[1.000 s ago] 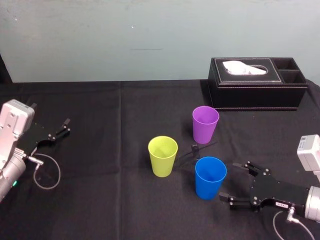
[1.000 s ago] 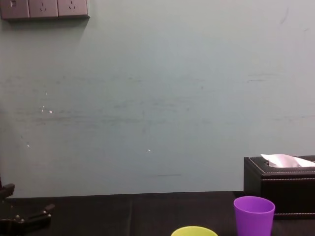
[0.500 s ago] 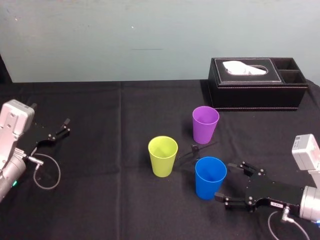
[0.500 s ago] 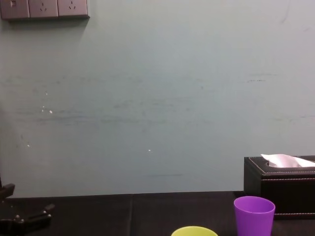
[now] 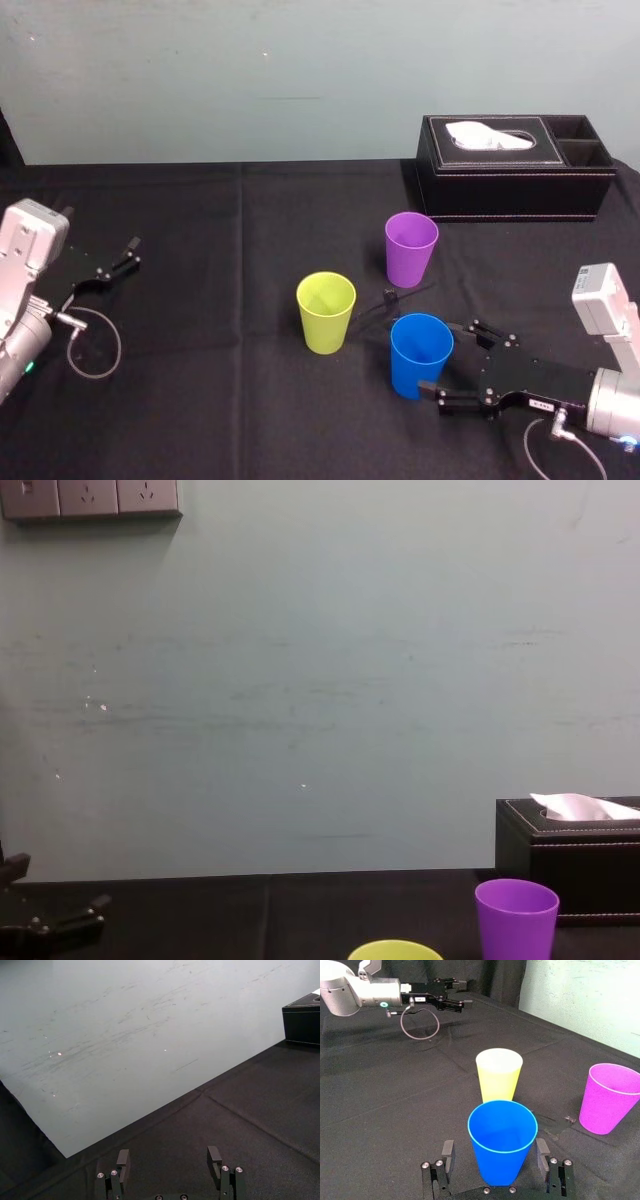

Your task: Stack the three plastic cups sequentially using one hand.

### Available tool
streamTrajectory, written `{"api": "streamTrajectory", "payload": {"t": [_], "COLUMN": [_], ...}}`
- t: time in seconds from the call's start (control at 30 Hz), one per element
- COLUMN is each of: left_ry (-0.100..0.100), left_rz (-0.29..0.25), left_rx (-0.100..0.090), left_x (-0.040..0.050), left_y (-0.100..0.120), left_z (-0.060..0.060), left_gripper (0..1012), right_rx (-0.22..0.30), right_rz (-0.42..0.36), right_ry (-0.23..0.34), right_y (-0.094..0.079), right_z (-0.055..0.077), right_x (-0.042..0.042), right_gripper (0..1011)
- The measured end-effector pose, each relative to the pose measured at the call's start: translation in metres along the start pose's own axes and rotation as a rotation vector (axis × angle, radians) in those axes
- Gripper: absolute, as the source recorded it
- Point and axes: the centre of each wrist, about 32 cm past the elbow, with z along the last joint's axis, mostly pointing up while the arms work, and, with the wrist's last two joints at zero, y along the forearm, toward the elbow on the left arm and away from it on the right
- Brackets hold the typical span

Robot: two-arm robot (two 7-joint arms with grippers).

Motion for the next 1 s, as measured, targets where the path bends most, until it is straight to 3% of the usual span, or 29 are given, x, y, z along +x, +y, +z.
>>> {"api": "streamTrajectory", "payload": {"t": [1.0], "left_ry": [0.0], "left_rz": [0.0], "left_rx": [0.0], "left_x": [0.0], "left_y": [0.0], "left_z": [0.0], "left_gripper": [1010], "right_rx": [0.013], "right_rz": [-0.012], "right_ry": [0.018], "right_y": [0.021], "right_z": [0.0], "right_x": [0.0002], "right_gripper": [1003]}}
